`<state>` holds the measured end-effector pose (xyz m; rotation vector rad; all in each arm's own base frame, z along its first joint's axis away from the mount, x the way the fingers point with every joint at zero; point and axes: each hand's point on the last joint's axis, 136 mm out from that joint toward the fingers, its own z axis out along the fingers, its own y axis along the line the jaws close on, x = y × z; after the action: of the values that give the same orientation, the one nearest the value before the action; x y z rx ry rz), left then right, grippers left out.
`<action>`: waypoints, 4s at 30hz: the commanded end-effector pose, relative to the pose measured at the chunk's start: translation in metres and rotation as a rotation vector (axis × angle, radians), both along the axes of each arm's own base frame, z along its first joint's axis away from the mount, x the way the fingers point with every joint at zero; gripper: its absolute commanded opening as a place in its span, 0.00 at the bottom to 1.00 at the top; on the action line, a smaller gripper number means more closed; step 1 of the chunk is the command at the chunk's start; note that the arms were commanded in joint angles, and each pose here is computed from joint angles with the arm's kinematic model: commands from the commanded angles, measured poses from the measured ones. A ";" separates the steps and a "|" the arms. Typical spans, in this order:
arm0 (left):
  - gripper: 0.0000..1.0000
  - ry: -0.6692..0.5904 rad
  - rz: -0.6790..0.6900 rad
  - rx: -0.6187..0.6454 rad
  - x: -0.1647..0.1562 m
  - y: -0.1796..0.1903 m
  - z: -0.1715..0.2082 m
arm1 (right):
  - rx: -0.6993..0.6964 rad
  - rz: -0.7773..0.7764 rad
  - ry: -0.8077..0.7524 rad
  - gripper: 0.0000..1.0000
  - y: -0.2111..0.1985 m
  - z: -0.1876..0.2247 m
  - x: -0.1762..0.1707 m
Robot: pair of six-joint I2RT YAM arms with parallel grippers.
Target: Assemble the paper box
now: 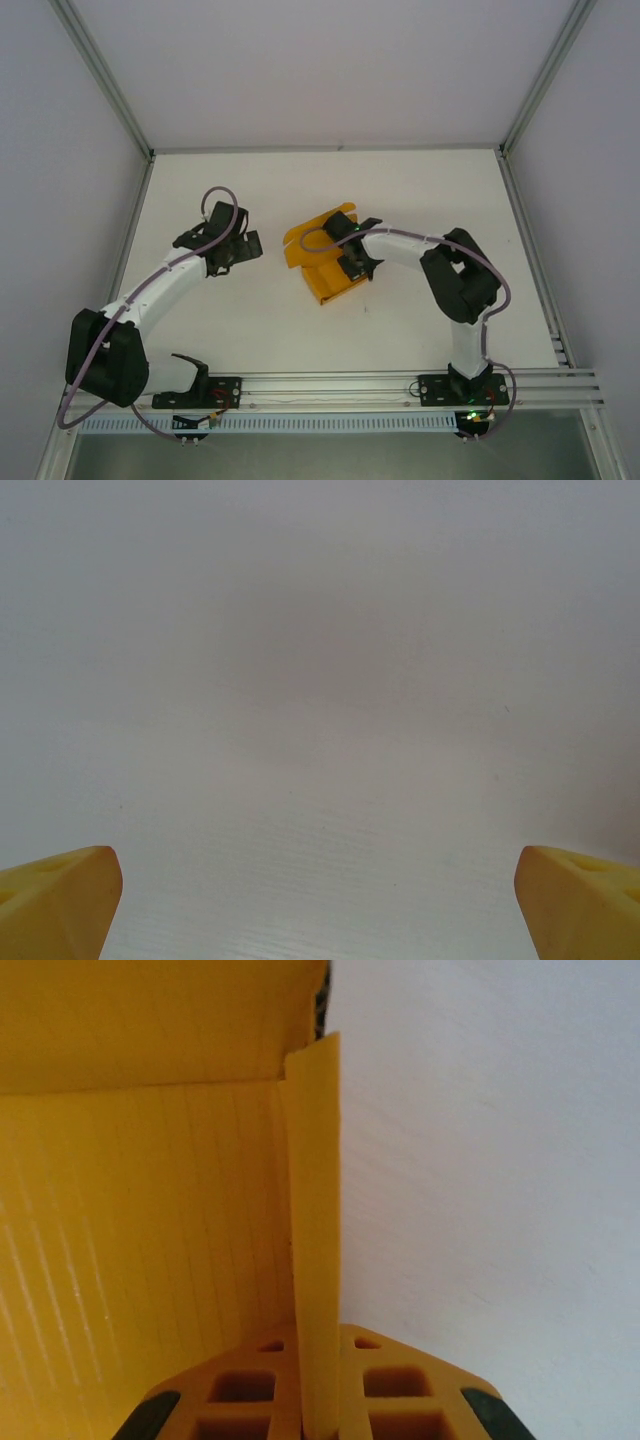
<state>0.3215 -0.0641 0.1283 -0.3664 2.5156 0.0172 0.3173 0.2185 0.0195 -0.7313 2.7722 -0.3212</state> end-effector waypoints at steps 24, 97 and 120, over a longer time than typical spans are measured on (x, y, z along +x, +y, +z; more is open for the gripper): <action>1.00 -0.050 0.002 -0.038 0.001 -0.001 0.018 | -0.330 -0.204 0.032 0.06 -0.041 -0.033 -0.020; 0.00 0.363 -0.334 0.563 -0.018 -0.160 -0.138 | 0.497 -0.727 -0.725 1.00 -0.149 0.138 -0.032; 0.00 0.370 -0.315 0.711 -0.012 -0.161 -0.128 | 0.491 -0.739 -0.693 1.00 -0.151 0.126 -0.031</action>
<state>0.3347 -0.2393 0.0321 0.2874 2.5524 0.8133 0.2830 0.0658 0.1443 0.4645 2.1798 -0.0068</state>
